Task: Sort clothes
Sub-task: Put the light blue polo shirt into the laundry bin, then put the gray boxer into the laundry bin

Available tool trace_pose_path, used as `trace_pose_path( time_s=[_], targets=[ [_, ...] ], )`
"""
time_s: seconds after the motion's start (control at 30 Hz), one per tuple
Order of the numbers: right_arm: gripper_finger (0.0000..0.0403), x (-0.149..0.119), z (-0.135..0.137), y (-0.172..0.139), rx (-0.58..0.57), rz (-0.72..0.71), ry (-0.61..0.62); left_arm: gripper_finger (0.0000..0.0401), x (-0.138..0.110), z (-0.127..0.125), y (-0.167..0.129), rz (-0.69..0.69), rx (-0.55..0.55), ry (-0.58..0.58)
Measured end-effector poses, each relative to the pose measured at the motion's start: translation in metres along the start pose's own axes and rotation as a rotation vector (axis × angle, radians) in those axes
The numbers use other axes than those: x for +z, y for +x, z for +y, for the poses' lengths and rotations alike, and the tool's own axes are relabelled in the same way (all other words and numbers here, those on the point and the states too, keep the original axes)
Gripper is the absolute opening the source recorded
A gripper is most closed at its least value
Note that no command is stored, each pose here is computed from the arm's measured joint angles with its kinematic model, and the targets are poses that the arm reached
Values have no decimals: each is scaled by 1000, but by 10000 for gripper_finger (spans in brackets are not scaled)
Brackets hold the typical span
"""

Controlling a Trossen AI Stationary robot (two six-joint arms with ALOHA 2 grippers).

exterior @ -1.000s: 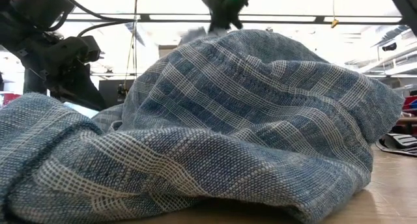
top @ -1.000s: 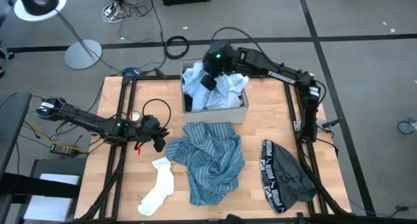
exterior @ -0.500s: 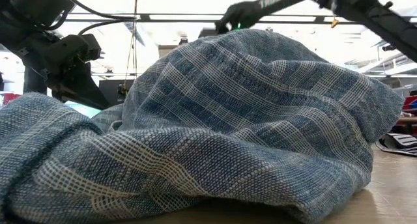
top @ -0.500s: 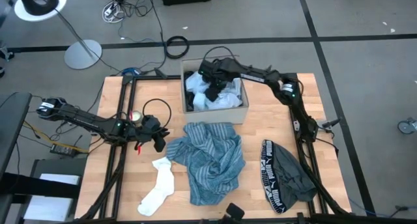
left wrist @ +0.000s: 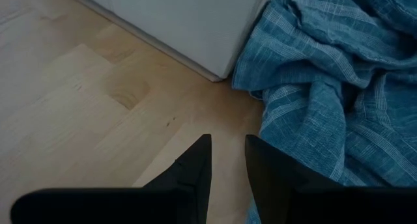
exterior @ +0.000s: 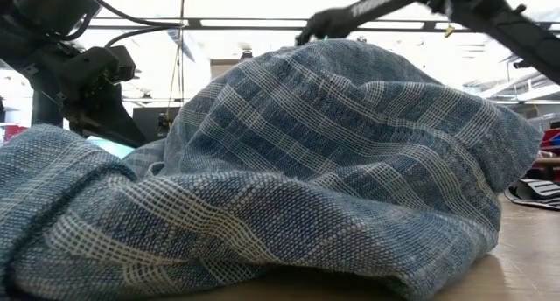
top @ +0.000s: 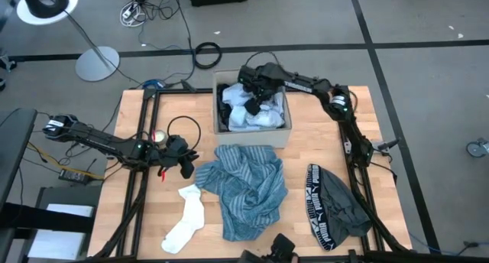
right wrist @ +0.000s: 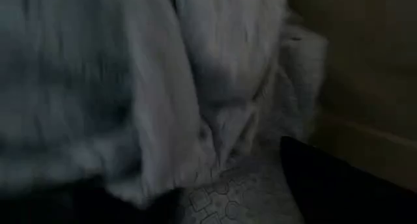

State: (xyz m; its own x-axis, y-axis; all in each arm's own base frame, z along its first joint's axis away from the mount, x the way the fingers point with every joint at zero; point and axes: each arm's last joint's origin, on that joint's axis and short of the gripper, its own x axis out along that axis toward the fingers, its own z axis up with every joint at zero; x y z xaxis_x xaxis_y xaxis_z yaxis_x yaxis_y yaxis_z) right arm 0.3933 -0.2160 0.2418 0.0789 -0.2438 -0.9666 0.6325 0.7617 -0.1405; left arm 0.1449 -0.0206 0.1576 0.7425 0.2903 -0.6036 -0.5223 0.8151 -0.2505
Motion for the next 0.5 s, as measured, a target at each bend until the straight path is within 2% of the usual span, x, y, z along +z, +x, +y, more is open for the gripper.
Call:
trace_pose_path(
  time_s=[0.17,0.33,0.5],
  targets=[
    [286,-16,-15,-72,26,-132,6,99,0,0,0,0,0,0],
    [290,-42,-31,-139,50,-273,39,99,0,0,0,-1,0,-1],
    [284,-73,-39,-188,79,-366,71,99,0,0,0,-2,-1,-1]
  ],
)
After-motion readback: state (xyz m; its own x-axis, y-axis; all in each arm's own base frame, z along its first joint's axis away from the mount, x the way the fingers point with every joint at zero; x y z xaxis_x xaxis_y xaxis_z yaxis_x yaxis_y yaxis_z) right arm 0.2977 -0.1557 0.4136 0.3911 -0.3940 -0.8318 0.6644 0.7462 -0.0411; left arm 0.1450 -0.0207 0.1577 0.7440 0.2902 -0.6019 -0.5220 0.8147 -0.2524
